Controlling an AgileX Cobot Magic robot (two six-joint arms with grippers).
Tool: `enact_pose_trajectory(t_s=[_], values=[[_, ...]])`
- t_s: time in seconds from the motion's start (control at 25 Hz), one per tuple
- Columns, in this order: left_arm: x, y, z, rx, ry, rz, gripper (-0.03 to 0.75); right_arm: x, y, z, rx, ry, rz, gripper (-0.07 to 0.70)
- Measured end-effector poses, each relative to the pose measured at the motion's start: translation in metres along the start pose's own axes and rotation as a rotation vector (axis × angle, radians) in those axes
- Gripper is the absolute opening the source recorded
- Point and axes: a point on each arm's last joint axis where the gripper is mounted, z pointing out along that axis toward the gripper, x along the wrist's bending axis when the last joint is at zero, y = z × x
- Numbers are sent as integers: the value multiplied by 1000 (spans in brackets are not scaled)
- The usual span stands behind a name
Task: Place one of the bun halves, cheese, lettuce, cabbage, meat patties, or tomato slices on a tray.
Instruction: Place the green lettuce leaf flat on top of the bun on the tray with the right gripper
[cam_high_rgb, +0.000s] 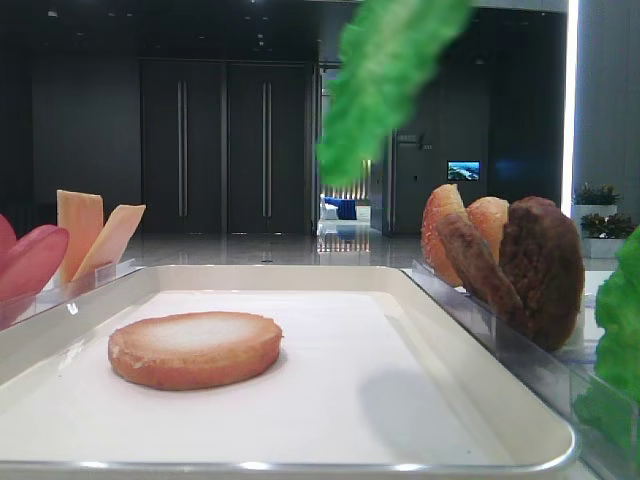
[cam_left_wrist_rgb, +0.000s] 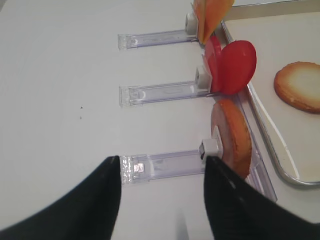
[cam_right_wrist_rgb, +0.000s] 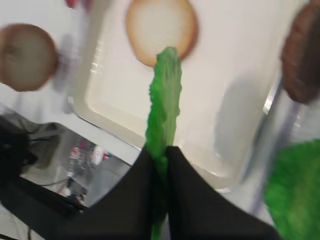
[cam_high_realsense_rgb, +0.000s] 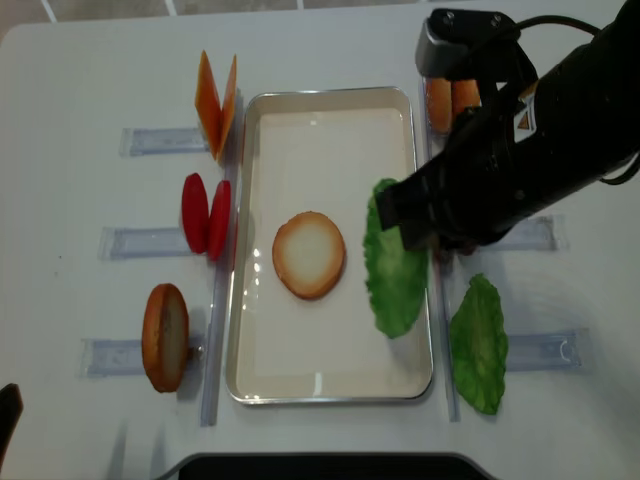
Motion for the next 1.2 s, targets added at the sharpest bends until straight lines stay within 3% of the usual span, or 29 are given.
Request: enact_pose_trajectory(t_s=[0.12,0.24,0.84,1.2], values=[[0,0,0,0,0,0,408,11,9,4,-65,134,-18,27],[0,0,0,0,0,0,408,14,15,17,-60,196,-20,27],[0,0,0,0,0,0,408,-6,39,89,-43,151,-11,27],[0,0,0,0,0,0,408,-11,50,110,-49,137,17,27]])
